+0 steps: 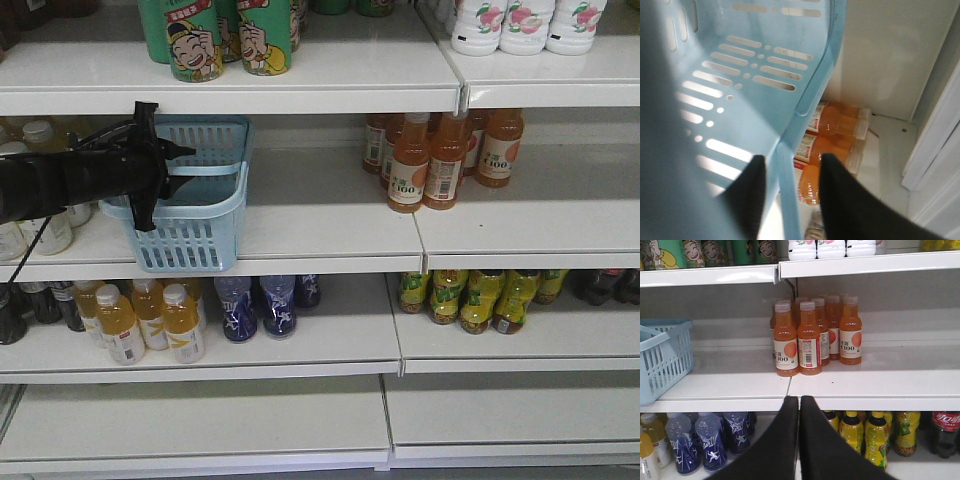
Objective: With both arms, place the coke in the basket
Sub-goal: 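Reach the left gripper to the basket handle and grasp it, then lift the basket off the shelf with the left gripper and lower it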
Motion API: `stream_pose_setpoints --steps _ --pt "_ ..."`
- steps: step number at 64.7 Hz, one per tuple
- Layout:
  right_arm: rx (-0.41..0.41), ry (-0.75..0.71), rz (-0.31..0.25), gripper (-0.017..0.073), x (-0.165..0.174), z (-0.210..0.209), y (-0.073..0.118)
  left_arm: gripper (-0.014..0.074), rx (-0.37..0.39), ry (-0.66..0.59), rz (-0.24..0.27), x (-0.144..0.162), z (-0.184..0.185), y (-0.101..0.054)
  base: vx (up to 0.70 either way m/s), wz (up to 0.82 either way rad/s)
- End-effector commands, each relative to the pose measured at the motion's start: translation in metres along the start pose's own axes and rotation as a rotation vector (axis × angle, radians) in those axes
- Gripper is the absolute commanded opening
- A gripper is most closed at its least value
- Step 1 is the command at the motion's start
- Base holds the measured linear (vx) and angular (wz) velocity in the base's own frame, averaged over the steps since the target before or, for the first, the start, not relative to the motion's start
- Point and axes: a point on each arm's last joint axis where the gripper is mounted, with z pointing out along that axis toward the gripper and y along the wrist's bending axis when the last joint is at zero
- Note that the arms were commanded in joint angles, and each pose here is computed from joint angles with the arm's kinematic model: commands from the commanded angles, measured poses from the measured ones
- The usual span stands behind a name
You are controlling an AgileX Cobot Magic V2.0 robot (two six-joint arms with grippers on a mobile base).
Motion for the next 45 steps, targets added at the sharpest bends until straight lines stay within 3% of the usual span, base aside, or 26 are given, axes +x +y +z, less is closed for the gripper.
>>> stream_pose_setpoints --steps 1,4,12,19,28,35,45 --pt "0.002 -0.078 -0.006 -0.0009 -0.004 -0.001 0.000 0.0045 0.125 0.041 0.046 0.012 -0.017 -0.039 0.00 0.00" --pt "0.002 -0.078 -0.006 -0.0009 -0.004 -0.001 0.000 -0.0009 0.131 0.067 0.060 0.014 -0.017 -0.039 0.00 0.00" --pt "0.002 -0.078 -0.006 -0.0009 -0.004 -0.001 0.000 -0.0008 0.150 0.148 0.092 0.022 -0.018 -0.040 0.00 0.00" --pt "0.002 -0.078 -0.006 -0.0009 -0.004 -0.001 0.000 -0.0008 0.176 0.217 0.161 0.029 -0.022 -0.044 0.00 0.00" --pt "0.002 -0.078 -0.006 -0.0009 -0.004 -0.001 0.000 -0.0008 0.189 0.299 0.297 0.043 -0.036 -0.056 0.00 0.00" --pt "0.002 -0.078 -0.006 -0.0009 -0.004 -0.001 0.000 -0.0008 0.140 0.336 0.435 0.053 -0.051 -0.063 0.00 0.00" --pt "0.002 -0.078 -0.006 -0.0009 -0.004 -0.001 0.000 -0.0008 0.063 0.413 0.588 0.069 -0.078 -0.073 0.00 0.00"
